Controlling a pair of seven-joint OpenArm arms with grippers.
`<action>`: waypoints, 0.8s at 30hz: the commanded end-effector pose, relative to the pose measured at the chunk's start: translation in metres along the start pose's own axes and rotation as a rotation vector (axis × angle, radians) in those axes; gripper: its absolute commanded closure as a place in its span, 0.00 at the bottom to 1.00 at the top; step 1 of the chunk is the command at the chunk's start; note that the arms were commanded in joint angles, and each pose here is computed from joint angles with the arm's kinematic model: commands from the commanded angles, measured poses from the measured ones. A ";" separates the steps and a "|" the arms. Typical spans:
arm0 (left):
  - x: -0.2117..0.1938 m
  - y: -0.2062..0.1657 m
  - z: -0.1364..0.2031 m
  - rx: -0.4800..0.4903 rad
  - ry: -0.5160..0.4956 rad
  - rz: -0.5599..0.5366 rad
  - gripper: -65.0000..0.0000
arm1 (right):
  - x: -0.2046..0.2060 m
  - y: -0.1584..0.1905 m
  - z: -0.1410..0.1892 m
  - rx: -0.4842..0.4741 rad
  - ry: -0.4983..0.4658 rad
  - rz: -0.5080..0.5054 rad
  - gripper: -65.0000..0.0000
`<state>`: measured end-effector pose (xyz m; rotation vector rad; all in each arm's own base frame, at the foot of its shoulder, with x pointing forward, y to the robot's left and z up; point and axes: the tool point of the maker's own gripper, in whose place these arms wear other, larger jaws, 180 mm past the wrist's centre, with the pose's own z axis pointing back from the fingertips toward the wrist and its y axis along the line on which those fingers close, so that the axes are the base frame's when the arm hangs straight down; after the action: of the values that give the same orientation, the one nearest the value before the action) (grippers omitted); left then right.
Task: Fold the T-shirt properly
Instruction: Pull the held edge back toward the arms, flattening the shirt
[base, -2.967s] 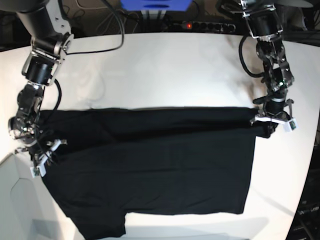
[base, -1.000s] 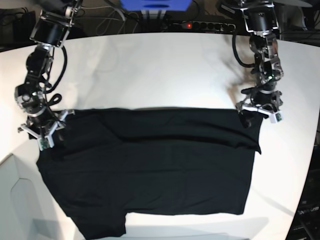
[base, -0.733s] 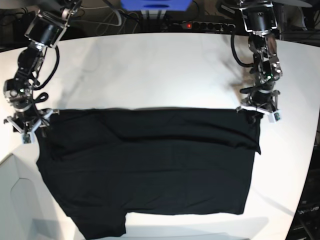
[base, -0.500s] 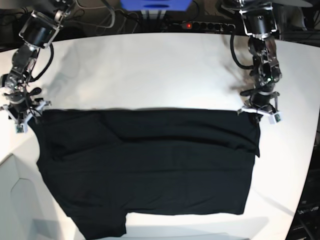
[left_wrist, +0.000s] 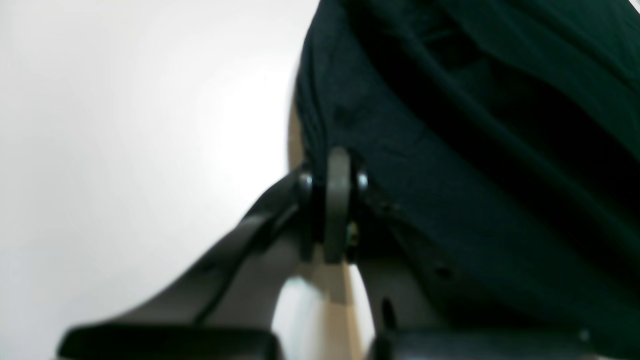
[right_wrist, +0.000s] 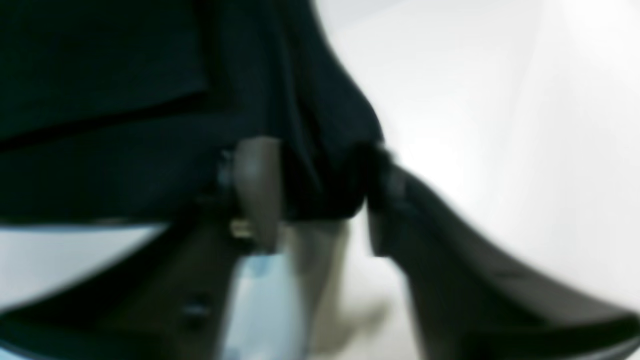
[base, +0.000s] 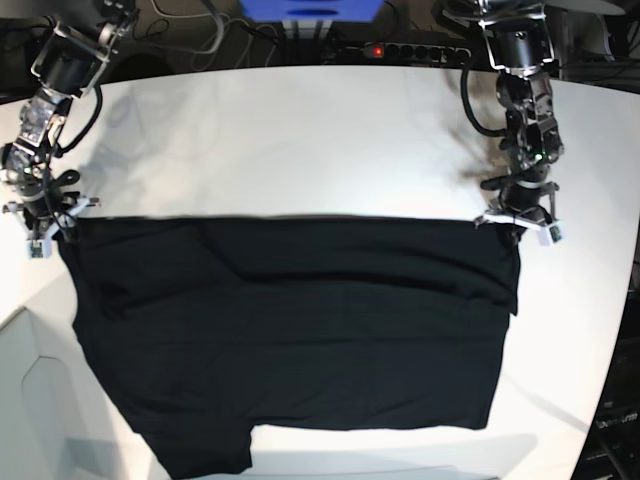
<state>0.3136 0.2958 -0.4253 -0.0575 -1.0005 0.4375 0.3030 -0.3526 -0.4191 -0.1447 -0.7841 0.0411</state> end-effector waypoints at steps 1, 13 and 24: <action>-0.010 0.009 0.003 0.027 0.057 -0.018 1.00 | -0.009 -0.011 0.003 -0.031 0.061 0.036 0.87; 0.030 -0.019 0.036 -0.050 -0.069 -0.096 1.00 | 0.031 -0.029 0.027 -0.099 -0.020 0.131 1.00; 0.105 -0.019 0.034 -0.025 -0.120 -0.041 1.00 | 0.131 -0.025 0.029 -0.111 -0.089 0.270 1.00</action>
<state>0.3363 0.3025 -0.3338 -0.0680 -1.0730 0.3946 0.3649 -0.3527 -0.3277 -0.3171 -0.7915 0.2596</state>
